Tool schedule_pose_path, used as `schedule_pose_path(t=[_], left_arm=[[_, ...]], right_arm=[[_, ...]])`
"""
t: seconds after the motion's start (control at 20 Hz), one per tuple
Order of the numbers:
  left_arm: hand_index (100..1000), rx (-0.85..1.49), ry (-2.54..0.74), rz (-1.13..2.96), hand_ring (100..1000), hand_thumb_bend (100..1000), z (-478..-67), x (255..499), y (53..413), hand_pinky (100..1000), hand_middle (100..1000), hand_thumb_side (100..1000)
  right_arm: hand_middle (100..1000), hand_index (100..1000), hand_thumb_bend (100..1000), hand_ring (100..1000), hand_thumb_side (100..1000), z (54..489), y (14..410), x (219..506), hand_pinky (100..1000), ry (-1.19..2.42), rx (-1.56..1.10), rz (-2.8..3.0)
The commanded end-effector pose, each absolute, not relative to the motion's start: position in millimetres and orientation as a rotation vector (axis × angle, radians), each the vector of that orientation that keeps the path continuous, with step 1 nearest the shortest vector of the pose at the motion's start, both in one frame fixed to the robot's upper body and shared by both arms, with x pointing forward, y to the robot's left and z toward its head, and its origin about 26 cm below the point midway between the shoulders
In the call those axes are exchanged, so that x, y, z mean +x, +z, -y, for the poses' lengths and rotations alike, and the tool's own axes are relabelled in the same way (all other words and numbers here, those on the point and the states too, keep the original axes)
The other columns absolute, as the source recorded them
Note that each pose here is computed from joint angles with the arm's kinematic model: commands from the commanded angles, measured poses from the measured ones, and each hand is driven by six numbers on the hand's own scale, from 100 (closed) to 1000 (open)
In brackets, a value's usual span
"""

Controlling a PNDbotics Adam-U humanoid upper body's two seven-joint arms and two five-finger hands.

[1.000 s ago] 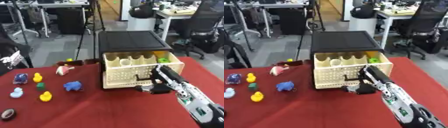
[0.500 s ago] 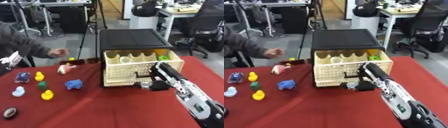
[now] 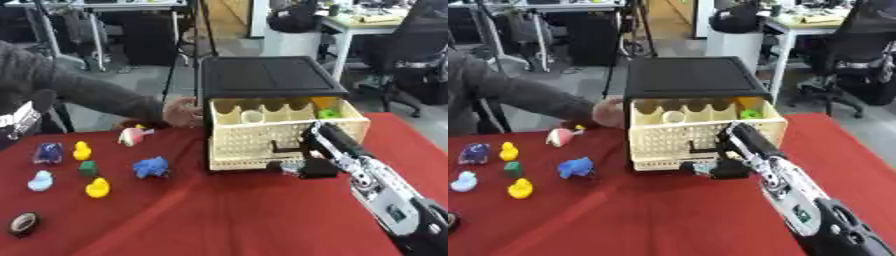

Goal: Pick up objects from table and place into drawer.

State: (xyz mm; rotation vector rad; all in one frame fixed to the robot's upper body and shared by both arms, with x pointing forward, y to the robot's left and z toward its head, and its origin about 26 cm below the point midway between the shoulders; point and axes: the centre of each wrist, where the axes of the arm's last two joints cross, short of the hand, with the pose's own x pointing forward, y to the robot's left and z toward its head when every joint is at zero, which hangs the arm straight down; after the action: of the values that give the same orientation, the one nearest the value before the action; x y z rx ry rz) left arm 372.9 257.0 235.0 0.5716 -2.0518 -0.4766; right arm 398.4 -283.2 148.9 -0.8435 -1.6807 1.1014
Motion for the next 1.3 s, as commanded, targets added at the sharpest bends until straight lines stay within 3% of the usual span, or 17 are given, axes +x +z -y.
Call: schedule_pose_path(t=[0.05, 0.45, 1.3], left_arm=[[624, 0.580, -0.466, 2.100, 404, 683, -257, 370, 249, 375, 418, 608], [624, 0.574, -0.463, 2.110, 404, 681, -256, 369, 251, 376, 419, 608], [624, 0.560, -0.453, 2.132, 404, 680, -254, 369, 255, 378, 419, 607]], right_arm=[[130, 669, 819, 100, 757, 292, 142, 401, 100, 1.125, -0.870, 1.622], [132, 529, 818, 100, 754, 296, 143, 405, 100, 1.123, -0.892, 1.609], [132, 531, 822, 100, 754, 308, 145, 414, 100, 1.089, -0.950, 1.575]])
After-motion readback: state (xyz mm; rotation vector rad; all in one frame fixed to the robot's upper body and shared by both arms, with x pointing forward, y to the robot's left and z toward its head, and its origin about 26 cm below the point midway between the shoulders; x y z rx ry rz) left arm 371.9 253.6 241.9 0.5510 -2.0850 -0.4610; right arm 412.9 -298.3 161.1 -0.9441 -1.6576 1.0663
